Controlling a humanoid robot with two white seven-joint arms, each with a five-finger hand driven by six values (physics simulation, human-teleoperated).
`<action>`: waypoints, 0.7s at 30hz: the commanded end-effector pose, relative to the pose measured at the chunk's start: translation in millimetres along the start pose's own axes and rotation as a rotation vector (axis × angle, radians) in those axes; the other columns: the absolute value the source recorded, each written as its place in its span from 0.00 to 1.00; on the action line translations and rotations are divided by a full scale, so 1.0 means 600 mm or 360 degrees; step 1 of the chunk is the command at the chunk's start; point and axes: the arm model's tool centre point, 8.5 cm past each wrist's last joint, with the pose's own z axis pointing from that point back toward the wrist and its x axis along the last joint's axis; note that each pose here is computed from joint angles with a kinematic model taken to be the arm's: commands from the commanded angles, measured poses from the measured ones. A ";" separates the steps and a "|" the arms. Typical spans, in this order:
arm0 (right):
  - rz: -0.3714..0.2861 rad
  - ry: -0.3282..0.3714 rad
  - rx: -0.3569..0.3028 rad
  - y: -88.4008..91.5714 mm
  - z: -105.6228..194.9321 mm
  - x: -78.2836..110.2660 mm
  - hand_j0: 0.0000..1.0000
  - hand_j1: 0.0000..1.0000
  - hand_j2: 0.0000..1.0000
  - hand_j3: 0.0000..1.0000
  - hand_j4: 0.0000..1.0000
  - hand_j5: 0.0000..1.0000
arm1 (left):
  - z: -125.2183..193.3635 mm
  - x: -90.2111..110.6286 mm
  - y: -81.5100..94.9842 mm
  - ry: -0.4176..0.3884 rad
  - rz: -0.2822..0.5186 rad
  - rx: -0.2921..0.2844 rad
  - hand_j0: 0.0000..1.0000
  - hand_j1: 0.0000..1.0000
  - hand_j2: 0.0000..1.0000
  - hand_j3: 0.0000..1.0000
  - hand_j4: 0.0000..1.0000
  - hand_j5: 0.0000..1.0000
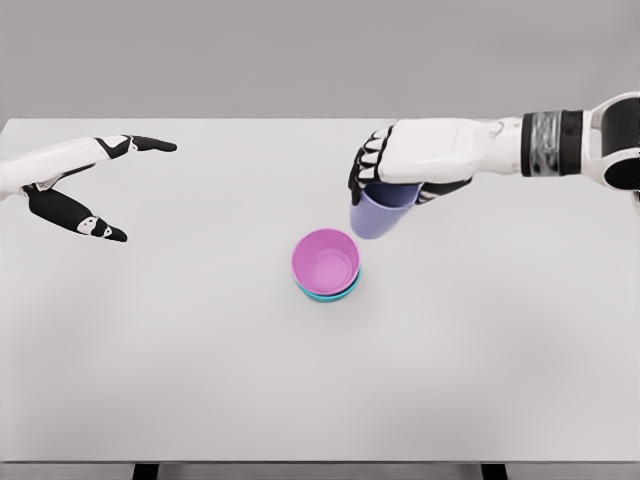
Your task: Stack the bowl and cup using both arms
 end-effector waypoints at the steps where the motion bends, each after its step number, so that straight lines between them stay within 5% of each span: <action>1: 0.0041 -0.0068 -0.0025 -0.013 -0.011 0.024 0.63 0.63 0.63 0.63 0.63 0.63 | 0.000 0.000 0.001 -0.0004 0.0011 0.0009 1.00 1.00 1.00 1.00 1.00 1.00; 14: 0.0112 -0.0370 -0.0076 -0.029 -0.079 0.114 0.63 0.63 0.63 0.63 0.63 0.63 | -0.001 0.001 0.001 -0.0006 0.0010 0.0008 1.00 1.00 1.00 1.00 1.00 1.00; 21: 0.0014 -0.0273 -0.0044 -0.007 -0.078 0.072 0.65 0.65 0.65 0.65 0.65 0.65 | 0.000 0.001 0.001 -0.0004 0.0009 0.0008 1.00 1.00 1.00 1.00 1.00 1.00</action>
